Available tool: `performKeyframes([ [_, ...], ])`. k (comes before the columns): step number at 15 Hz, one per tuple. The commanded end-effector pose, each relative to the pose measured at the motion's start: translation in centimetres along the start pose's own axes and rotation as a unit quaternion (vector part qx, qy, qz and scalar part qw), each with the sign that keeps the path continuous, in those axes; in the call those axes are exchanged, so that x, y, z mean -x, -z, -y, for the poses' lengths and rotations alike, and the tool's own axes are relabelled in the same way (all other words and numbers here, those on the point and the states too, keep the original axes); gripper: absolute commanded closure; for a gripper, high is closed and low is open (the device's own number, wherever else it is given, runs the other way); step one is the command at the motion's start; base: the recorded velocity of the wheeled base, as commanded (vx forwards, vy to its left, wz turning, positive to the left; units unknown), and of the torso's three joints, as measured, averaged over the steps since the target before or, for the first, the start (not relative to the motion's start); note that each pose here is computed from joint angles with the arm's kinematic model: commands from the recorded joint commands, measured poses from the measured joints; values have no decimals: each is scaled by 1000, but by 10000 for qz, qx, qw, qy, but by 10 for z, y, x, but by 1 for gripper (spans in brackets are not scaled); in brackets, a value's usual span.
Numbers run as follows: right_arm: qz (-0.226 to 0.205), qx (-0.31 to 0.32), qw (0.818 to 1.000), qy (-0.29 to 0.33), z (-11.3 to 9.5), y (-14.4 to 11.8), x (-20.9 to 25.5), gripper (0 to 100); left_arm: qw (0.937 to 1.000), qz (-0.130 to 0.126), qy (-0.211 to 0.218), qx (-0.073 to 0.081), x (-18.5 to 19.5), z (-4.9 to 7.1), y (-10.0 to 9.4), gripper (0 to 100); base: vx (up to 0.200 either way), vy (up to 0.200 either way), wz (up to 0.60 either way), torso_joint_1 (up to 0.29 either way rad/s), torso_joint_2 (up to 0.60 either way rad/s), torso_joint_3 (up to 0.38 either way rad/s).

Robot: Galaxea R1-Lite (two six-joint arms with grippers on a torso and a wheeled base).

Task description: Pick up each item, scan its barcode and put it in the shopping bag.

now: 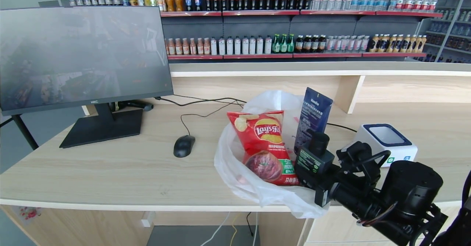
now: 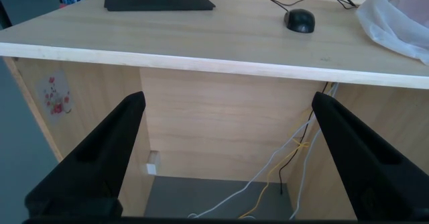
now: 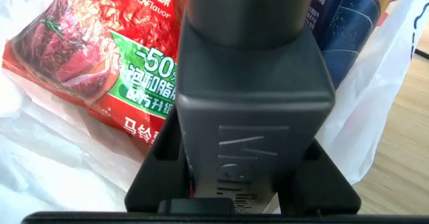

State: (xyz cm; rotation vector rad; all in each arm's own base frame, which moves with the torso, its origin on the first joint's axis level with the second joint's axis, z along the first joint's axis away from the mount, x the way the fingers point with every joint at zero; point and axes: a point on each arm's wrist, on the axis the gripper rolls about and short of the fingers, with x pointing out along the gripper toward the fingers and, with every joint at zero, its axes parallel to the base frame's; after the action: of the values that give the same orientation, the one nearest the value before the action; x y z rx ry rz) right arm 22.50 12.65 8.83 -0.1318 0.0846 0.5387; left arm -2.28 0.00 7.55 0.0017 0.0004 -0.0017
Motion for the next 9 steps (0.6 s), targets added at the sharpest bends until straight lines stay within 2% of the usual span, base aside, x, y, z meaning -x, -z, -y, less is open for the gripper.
performKeyframes([
  [1,-63,1,10000,-61,-2,3,0,100,10000,2,-1,1,0,0,0,0,0,0,0,0,0,0],
  [3,-63,-15,10000,-61,-2,3,0,100,10000,2,-1,-7,0,0,0,0,0,0,0,0,0,0],
  [4,-62,-29,10000,-69,-3,3,0,0,10000,2,-1,-7,0,0,0,0,0,0,0,0,0,0],
  [9,22,-157,9999,-68,-3,-1,1,0,10000,2,-1,-7,0,0,0,0,0,0,0,0,0,0],
])
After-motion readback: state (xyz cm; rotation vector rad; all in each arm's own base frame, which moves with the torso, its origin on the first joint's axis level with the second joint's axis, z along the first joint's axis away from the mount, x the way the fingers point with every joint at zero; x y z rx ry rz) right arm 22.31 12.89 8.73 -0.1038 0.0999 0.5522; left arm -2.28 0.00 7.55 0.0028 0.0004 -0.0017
